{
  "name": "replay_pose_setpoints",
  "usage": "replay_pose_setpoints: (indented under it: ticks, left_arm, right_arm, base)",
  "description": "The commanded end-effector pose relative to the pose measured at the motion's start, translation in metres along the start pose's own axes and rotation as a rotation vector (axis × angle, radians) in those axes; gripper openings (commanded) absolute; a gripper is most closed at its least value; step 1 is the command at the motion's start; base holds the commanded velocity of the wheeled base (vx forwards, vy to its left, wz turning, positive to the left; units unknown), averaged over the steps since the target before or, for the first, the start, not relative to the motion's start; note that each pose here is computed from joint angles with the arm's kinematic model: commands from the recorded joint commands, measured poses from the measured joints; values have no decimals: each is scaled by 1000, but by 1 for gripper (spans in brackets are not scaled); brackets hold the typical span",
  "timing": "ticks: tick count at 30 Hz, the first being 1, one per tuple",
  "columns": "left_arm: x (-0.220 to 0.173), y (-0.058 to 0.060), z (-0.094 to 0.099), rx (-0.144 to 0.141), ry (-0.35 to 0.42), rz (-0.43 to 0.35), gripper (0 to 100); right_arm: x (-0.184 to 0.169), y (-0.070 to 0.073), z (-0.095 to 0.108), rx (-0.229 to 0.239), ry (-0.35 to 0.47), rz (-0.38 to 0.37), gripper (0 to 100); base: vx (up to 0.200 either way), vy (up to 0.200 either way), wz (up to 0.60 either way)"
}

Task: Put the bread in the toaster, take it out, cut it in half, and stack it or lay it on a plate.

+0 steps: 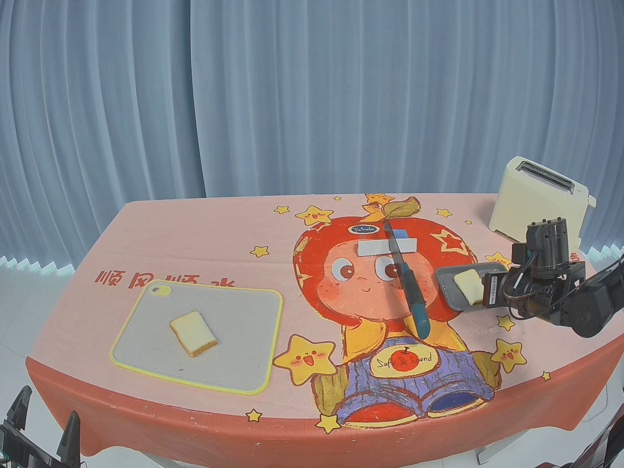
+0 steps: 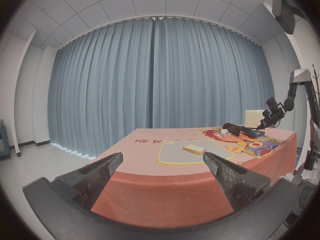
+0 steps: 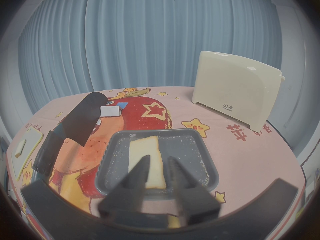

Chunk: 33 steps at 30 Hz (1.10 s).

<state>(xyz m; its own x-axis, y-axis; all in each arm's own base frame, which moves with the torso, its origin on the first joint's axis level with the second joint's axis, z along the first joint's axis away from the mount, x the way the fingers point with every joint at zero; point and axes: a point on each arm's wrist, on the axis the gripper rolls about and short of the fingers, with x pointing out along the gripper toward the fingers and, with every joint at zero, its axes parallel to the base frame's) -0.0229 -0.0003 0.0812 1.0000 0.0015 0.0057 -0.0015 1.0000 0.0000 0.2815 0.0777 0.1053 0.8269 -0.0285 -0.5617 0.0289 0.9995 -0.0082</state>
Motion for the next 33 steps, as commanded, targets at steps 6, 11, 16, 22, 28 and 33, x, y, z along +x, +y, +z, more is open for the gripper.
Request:
replay_pose_setpoints:
  ticks: [6, 11, 16, 22, 28, 33]
  left_arm:
    - [0, 0, -5, 0, 1, 0, 100]
    - [0, 0, -5, 0, 1, 0, 100]
    - [0, 0, -5, 0, 1, 0, 100]
    - [0, 0, -5, 0, 1, 0, 100]
    - [0, 0, -5, 0, 1, 0, 100]
    - [0, 0, -5, 0, 1, 0, 100]
  right_arm:
    - [-1, 0, -1, 5, 3, -5, 100]
    - [-3, -1, 1, 7, -10, -11, 100]
    - [-4, 1, 1, 6, -12, -8, 100]
    - [-8, 1, 4, 8, -26, -4, 100]
    - [-24, 0, 13, 17, -80, 11, 100]
    - [-47, 6, 21, 16, -149, 58, 100]
  base:
    - [0, 0, 0]
    - [0, 0, 0]
    - [0, 0, 0]
    - [0, 0, 0]
    - [0, 0, 0]
    - [0, 0, 0]
